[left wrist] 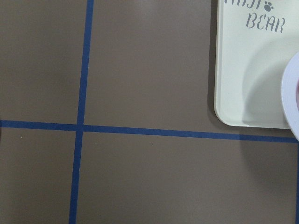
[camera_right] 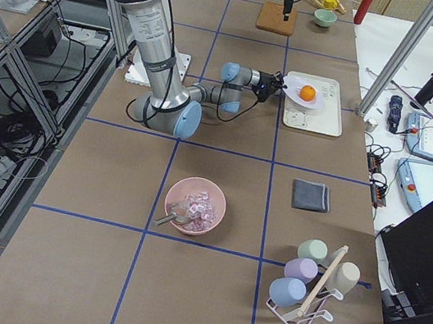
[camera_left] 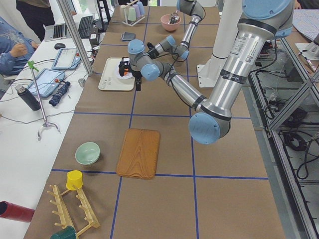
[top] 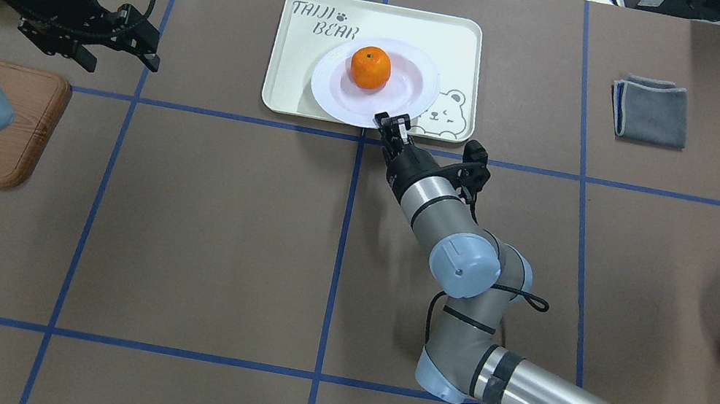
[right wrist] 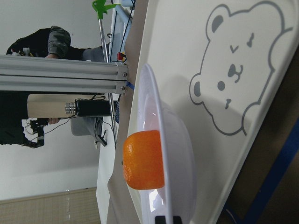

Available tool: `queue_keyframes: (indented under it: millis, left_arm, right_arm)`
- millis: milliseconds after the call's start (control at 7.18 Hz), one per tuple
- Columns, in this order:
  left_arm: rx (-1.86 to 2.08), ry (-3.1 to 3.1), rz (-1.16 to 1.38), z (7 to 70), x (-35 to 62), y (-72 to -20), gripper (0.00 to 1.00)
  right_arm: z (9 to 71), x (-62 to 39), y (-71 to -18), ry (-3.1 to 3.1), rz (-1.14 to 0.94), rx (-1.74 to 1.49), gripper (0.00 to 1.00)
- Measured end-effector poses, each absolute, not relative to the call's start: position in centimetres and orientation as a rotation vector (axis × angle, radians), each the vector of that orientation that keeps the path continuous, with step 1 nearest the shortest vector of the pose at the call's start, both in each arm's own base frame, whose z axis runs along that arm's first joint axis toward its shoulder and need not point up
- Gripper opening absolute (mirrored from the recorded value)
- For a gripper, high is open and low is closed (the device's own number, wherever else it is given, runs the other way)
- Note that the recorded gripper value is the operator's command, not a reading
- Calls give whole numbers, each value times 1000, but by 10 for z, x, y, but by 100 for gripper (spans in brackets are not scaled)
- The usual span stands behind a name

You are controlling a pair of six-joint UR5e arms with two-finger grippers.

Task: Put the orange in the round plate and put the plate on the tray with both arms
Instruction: 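Carry the plate onto the bear tray and lower it with the right gripper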

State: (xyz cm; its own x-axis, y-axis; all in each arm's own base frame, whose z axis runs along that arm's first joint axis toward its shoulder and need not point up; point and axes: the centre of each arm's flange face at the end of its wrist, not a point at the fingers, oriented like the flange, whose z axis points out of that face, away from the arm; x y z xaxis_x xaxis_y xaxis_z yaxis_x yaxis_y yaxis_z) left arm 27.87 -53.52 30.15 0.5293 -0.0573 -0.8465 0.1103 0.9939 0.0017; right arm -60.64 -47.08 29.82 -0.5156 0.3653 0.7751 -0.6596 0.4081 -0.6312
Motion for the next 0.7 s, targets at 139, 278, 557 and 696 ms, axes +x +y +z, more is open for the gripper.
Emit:
queue_keyframes:
  millis: [139, 278, 557, 696]
  left_arm:
    - [58, 1008, -101, 301, 278, -535, 98]
    - [60, 1009, -102, 301, 277, -536, 98]
    - [63, 1008, -105, 301, 276, -536, 98]
    - [64, 1008, -105, 301, 276, -537, 98]
  right_arm:
    - [295, -614, -477, -1652, 1345, 260, 0]
    - [292, -621, -482, -1640, 1381, 256, 0]
    - [294, -624, -489, -1626, 1420, 250, 0]
    - [294, -625, -492, -1620, 1430, 250, 0]
